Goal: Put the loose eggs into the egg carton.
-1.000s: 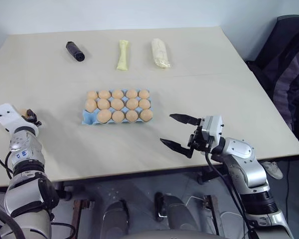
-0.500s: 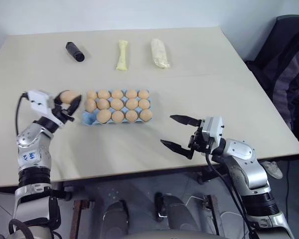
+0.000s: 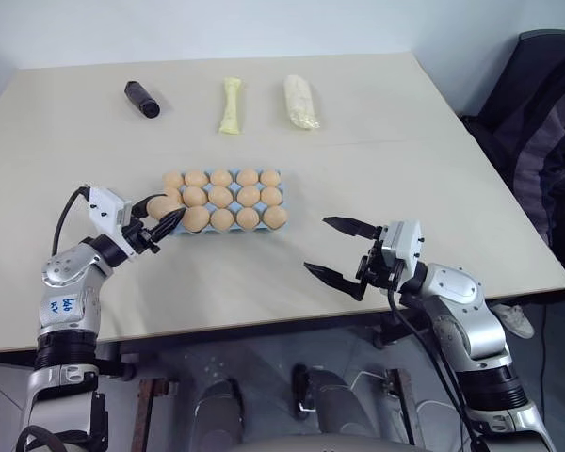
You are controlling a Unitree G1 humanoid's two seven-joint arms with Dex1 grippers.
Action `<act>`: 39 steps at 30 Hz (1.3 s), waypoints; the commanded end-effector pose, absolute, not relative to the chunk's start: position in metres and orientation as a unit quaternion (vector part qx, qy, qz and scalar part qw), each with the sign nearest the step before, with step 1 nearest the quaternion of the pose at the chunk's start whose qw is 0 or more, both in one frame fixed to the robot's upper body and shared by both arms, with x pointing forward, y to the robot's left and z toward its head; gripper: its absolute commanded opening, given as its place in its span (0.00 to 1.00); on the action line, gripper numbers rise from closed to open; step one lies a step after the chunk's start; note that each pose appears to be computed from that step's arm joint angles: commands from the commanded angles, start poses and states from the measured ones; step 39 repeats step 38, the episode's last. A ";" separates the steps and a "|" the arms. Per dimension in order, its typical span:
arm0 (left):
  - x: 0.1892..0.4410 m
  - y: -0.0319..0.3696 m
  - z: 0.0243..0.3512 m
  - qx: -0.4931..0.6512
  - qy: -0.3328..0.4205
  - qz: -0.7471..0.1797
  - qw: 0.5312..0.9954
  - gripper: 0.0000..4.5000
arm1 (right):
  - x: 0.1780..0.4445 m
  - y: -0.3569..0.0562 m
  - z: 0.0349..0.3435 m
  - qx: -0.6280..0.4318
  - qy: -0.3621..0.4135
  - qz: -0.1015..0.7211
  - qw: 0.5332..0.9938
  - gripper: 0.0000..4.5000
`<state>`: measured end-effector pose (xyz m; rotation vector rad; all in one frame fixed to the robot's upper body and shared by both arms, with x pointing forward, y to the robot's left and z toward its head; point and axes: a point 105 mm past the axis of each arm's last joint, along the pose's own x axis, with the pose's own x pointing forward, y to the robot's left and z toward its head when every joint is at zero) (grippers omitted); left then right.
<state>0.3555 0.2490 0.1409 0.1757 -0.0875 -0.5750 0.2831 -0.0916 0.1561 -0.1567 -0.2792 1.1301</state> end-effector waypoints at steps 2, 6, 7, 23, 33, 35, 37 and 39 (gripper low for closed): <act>0.357 0.248 0.148 0.101 -0.054 -0.283 0.952 0.50 | 0.280 -0.091 0.169 -0.083 -0.160 0.531 0.828 1.00; 0.362 0.244 0.147 0.099 -0.051 -0.282 0.953 0.50 | 0.280 -0.092 0.169 -0.086 -0.161 0.532 0.827 1.00; 0.363 0.244 0.147 0.097 -0.050 -0.282 0.953 0.50 | 0.280 -0.092 0.170 -0.086 -0.161 0.532 0.827 1.00; 0.326 0.272 0.155 0.120 -0.023 -0.307 0.944 1.00 | 0.281 -0.095 0.171 -0.090 -0.162 0.536 0.824 1.00; 0.295 0.285 0.155 0.168 0.008 -0.350 0.921 1.00 | 0.286 -0.105 0.170 -0.088 -0.140 0.523 0.836 1.00; 0.292 0.282 0.152 0.174 0.011 -0.358 0.917 1.00 | 0.290 -0.110 0.167 -0.095 -0.125 0.507 0.848 1.00; 0.289 0.279 0.151 0.172 0.010 -0.363 0.916 1.00 | 0.291 -0.114 0.167 -0.099 -0.123 0.496 0.854 1.00; 0.289 0.279 0.151 0.175 0.012 -0.360 0.916 1.00 | 0.292 -0.115 0.168 -0.099 -0.123 0.492 0.856 1.00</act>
